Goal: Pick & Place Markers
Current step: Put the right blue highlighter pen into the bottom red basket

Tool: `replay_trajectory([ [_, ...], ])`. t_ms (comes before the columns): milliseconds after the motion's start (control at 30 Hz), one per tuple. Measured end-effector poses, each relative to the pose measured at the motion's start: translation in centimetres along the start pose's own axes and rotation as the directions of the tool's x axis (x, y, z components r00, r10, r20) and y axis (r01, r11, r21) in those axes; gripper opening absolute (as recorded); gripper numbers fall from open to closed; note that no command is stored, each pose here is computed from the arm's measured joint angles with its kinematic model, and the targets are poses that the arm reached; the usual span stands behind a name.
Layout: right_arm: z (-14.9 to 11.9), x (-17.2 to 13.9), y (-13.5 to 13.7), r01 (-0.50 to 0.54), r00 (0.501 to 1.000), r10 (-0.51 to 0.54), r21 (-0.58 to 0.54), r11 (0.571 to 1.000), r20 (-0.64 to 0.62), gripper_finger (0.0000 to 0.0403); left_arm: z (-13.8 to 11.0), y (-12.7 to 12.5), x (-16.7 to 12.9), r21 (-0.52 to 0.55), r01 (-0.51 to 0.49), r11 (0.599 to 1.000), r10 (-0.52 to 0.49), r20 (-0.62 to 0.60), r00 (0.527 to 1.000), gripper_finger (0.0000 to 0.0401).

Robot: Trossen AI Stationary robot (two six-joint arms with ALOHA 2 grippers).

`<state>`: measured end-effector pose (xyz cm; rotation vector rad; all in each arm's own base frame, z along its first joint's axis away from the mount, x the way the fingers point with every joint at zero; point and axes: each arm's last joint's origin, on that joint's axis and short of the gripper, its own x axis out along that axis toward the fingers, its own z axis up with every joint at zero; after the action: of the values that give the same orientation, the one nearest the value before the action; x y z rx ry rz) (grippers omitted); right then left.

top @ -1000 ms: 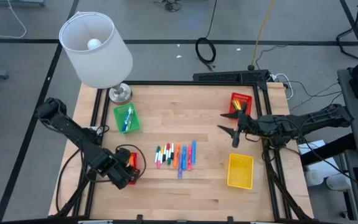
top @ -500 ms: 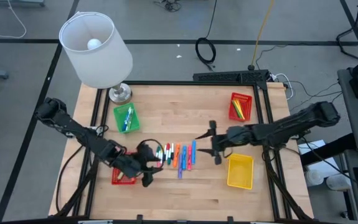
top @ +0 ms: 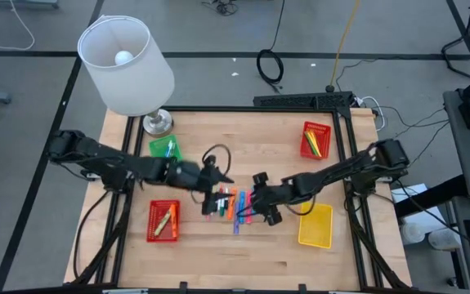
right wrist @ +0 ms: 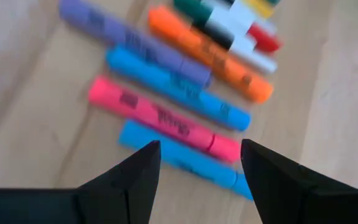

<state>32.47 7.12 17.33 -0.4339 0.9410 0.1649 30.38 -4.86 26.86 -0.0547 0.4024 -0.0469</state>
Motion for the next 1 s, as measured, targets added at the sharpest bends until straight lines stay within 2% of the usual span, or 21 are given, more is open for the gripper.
replay_trajectory([
  [100,0.0,0.9,0.2,-0.026,0.996,0.019,-0.083,0.996,-0.086,0.021,0.4,1.9,0.1,0.027,0.046,0.999,-0.046,0.019,0.999,0.0212],
  [333,-0.5,2.4,0.6,-0.073,0.99,0.034,-0.304,0.95,-0.133,0.021,0.1,4.7,0.2,0.049,0.102,0.994,-0.103,0.022,0.994,0.0212],
  [467,-0.7,3.2,0.7,-0.088,0.988,0.038,-0.341,0.936,-0.15,0.021,0.0,5.4,0.1,0.109,0.224,0.968,-0.234,0.092,0.968,0.0212],
  [600,-1.0,3.8,0.8,-0.107,0.985,0.056,-0.321,0.941,-0.163,0.021,0.2,5.7,-0.1,0.184,0.318,0.93,-0.344,0.133,0.929,0.0212],
  [767,-1.6,4.0,0.8,-0.21,0.966,0.166,-0.23,0.95,-0.198,0.021,0.2,6.5,-0.1,0.182,0.305,0.935,-0.331,0.131,0.935,0.0212],
  [1000,-2.9,3.6,1.4,-0.332,0.905,0.286,-0.102,0.938,-0.316,0.021,-0.2,7.0,-0.2,0.15,0.298,0.943,-0.314,0.096,0.945,0.0212],
])
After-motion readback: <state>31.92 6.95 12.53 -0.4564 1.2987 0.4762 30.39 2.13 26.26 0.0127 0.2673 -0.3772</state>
